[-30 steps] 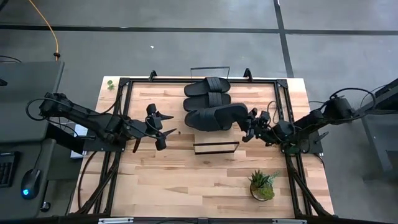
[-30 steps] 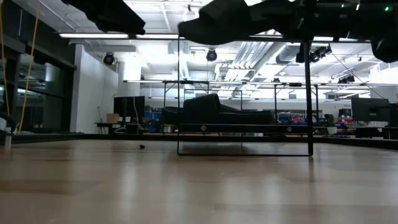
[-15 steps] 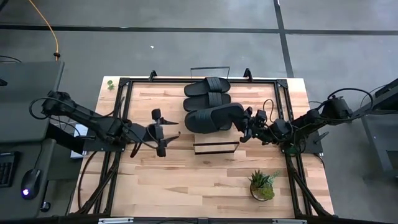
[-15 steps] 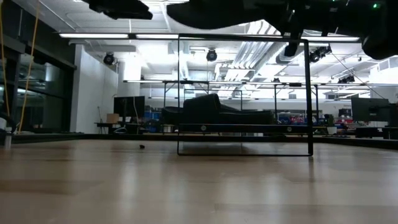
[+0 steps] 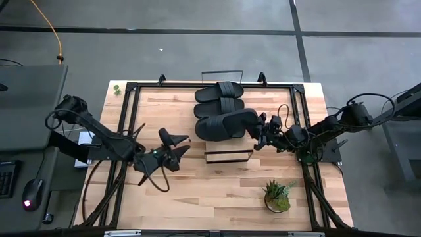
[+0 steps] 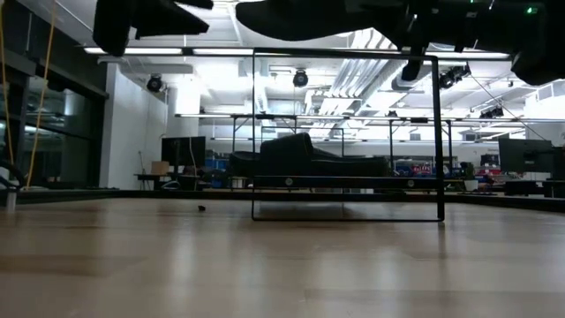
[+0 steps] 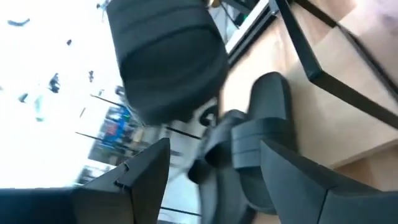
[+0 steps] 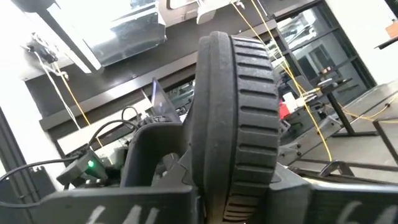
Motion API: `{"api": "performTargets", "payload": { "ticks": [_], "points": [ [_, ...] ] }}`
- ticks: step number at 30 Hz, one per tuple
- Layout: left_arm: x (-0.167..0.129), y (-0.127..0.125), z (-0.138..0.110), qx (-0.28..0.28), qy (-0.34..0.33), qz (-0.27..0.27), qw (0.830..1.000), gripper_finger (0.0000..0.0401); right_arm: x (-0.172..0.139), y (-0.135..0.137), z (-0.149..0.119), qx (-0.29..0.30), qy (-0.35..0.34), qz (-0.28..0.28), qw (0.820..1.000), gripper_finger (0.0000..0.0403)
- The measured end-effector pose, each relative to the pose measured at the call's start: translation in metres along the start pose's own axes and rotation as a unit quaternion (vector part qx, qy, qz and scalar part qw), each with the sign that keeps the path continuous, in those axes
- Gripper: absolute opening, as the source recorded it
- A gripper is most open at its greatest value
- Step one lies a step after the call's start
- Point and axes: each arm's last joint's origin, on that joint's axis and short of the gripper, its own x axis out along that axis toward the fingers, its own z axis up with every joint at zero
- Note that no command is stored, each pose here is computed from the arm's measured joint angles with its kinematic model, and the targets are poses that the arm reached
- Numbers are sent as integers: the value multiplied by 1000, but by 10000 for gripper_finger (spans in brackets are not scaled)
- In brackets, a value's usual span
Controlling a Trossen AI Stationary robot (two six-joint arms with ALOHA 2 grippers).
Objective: Pick and place slides into the shelf
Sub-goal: Put the black slide on the shelf
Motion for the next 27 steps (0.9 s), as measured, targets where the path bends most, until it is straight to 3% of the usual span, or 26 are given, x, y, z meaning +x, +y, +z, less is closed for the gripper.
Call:
{"api": "performTargets", "payload": {
  "ticks": [12, 19, 27],
  "points": [
    [11, -16, 15, 145, -10, 33, 989, 234, 1, -2, -2, 12, 12, 6, 1000, 33],
    [13, -18, 17, 175, -2, 42, 984, 234, 1, -3, -3, 13, 19, 7, 1000, 33],
    [19, -16, 14, 173, 9, 45, 984, 234, 1, -2, -3, 18, 22, 15, 999, 33]
  ]
}}
